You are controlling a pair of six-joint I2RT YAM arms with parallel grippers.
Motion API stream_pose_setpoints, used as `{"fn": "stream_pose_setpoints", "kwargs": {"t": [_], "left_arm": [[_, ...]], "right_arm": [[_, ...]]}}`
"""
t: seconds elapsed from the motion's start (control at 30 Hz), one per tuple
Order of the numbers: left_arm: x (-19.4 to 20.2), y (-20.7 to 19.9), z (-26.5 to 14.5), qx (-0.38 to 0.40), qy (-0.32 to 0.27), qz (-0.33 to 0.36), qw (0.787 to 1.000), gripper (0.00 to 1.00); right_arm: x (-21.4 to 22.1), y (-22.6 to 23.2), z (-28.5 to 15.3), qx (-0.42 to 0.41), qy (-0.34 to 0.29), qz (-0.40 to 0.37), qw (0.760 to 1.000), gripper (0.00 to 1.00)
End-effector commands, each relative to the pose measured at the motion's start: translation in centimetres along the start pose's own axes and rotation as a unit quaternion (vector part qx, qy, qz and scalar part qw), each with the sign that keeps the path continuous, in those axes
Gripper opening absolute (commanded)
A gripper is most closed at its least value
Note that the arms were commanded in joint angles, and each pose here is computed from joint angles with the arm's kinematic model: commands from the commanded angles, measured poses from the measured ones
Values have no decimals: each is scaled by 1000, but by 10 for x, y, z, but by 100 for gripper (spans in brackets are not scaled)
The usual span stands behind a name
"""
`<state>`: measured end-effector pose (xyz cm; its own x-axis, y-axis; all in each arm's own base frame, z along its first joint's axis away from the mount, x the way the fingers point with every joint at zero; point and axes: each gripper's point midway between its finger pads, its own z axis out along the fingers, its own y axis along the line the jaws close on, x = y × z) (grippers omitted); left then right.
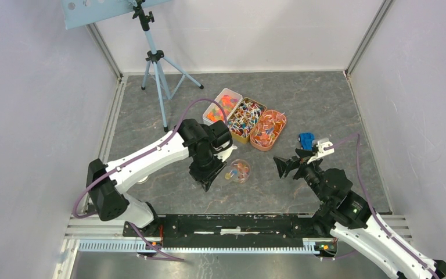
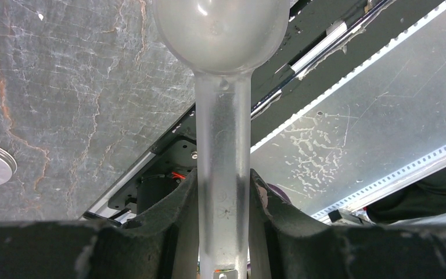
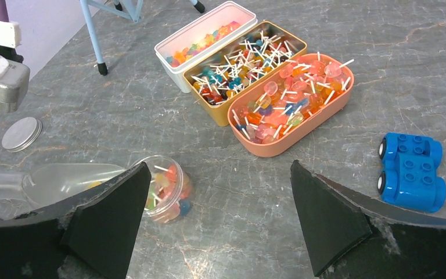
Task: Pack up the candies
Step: Place the fake candies in the packing bottle.
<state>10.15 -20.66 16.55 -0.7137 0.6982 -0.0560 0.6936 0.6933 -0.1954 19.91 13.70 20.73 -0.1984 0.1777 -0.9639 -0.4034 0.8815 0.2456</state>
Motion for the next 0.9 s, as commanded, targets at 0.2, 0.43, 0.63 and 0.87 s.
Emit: {"fn": "stream_pose_setpoints", "kwargs": {"t": [0.2,0.43,0.63,0.87], "left_arm": [[0,-5,-8,-11,17,-35,999,2],[0,-2,-10,-23,23,-34,999,2],[1,0,-11,-27,25,-34,999,2],[-1,4,-17,-42,8,-32,999,2]], "right_arm": [[-9,0,-1,0,-20,-1,1000,98],[-8,-2,-2,3,-22,0,1000,98],[-8,-1,-2,2,-22,0,1000,98],[-5,1,0,-4,-21,8,1000,98]]}}
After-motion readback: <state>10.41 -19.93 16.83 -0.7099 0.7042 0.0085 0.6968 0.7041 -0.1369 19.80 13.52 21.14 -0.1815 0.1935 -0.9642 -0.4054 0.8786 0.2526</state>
